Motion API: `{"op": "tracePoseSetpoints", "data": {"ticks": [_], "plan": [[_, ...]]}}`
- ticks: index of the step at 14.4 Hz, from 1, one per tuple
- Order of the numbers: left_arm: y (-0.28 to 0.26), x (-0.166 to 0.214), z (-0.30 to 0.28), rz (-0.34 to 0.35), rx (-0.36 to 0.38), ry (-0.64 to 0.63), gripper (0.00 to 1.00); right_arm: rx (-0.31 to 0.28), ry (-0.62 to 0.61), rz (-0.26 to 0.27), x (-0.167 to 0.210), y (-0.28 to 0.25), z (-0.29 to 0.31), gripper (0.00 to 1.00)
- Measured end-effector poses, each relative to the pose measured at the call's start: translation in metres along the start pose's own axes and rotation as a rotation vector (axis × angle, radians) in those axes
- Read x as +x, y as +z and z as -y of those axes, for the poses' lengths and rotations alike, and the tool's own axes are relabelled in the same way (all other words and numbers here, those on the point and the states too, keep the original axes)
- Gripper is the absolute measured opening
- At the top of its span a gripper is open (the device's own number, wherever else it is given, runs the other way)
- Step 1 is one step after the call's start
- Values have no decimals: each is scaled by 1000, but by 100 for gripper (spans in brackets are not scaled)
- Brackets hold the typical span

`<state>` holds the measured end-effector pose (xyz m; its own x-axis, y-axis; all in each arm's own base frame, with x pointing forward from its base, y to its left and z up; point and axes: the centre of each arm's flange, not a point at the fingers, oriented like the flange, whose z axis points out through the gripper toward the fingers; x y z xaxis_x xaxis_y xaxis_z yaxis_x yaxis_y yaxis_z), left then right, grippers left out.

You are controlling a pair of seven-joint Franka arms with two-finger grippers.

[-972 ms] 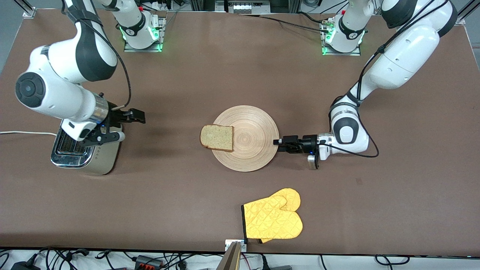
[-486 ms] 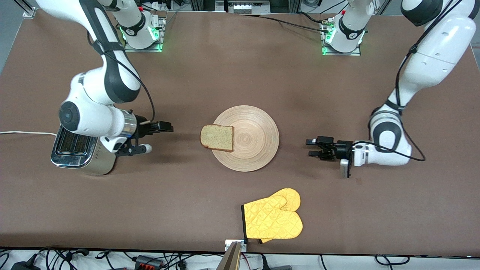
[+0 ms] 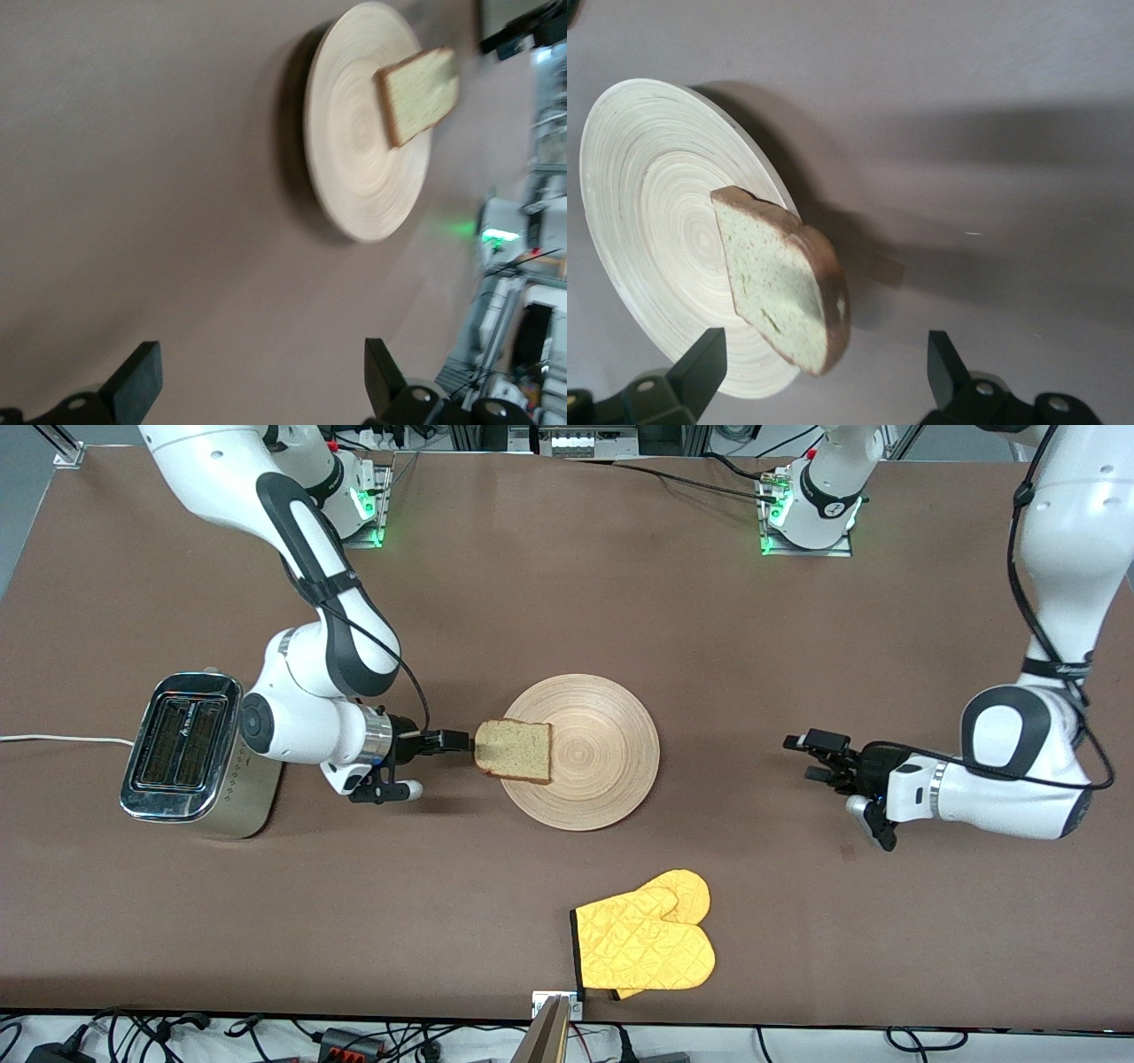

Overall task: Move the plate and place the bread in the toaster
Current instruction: 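Grasp the bread slice with the right gripper while the left gripper releases the plate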

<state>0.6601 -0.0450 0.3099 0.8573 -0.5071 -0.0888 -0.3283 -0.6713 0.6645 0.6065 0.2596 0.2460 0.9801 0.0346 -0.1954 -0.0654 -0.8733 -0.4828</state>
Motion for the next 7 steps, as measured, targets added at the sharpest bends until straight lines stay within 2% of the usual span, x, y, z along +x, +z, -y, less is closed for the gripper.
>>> {"op": "tracePoseSetpoints", "data": {"ticks": [2,4,7], "plan": [[-18,-3,-30,89,158,-36,100,28,-14,14,-2,21,3,100],[-31,-2,-69,163,329,-86,100,24,-23,30,-6,37,6,100],[-44,-2,-135,180,527,-213,100,23,-47,48,-8,53,4,100]]}}
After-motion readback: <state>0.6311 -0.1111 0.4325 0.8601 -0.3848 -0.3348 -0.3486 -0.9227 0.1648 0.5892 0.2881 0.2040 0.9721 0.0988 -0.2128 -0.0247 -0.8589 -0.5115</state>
